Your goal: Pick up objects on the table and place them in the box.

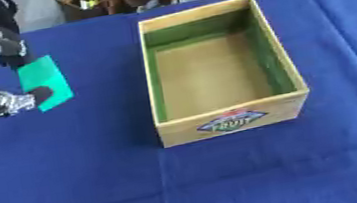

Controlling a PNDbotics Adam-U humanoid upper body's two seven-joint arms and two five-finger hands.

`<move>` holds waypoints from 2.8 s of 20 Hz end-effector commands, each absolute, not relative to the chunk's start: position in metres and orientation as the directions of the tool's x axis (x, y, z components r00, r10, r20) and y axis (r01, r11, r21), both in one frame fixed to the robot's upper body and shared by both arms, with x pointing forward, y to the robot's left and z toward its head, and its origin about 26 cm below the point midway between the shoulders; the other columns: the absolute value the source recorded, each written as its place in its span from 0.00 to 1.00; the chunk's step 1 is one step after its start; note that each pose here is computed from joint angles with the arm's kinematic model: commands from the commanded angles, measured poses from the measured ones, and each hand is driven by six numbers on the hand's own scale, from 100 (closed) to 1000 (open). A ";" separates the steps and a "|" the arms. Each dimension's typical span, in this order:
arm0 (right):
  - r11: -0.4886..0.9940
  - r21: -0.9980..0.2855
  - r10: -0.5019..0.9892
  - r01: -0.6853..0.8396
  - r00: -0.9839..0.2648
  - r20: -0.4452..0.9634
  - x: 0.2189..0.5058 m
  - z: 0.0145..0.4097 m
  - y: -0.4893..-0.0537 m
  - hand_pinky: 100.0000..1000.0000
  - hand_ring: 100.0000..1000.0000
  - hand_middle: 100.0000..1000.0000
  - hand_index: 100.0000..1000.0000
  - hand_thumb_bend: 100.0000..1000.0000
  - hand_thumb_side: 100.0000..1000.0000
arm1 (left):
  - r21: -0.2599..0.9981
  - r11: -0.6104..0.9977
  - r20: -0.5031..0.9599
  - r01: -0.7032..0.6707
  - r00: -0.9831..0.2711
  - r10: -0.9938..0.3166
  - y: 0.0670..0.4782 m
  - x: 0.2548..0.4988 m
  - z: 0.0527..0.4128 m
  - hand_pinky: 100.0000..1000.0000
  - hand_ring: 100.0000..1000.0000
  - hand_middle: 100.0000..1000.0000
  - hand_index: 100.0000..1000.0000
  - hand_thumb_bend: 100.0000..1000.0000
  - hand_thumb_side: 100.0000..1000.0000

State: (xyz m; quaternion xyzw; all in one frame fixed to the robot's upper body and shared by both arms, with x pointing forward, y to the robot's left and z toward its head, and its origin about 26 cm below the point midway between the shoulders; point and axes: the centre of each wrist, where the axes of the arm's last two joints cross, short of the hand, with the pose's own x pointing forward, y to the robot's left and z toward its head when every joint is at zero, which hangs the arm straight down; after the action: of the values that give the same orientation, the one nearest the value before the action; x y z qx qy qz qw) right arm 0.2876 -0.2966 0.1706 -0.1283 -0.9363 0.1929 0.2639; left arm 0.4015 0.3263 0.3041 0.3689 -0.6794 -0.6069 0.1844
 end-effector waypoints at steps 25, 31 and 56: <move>0.876 -0.479 0.213 -0.055 -0.847 0.486 0.295 0.186 -0.267 0.95 0.89 0.63 0.82 0.00 0.47 | 0.847 0.134 -0.339 -0.514 -0.718 -0.609 0.245 0.417 0.346 0.35 0.36 0.28 0.42 0.00 0.78; 0.858 -0.509 0.244 -0.066 -0.820 0.517 0.294 0.181 -0.268 0.95 0.89 0.63 0.82 0.00 0.45 | 0.850 0.120 -0.358 -0.512 -0.731 -0.581 0.240 0.416 0.344 0.35 0.36 0.28 0.43 0.00 0.78; 0.867 -0.497 0.255 -0.045 -0.816 0.519 0.296 0.188 -0.267 0.96 0.89 0.63 0.83 0.00 0.59 | 0.877 0.036 -0.432 -0.479 -0.820 -0.374 0.183 0.409 0.315 0.44 0.44 0.39 0.54 0.11 0.82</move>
State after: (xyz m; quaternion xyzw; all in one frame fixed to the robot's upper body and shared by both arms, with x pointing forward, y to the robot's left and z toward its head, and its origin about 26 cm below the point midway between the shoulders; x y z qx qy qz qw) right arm 0.2977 -0.2654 0.1818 -0.0492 -0.9179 0.2449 0.3083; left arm 0.4117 0.1834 0.3063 0.2884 -0.7234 -0.6267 -0.0281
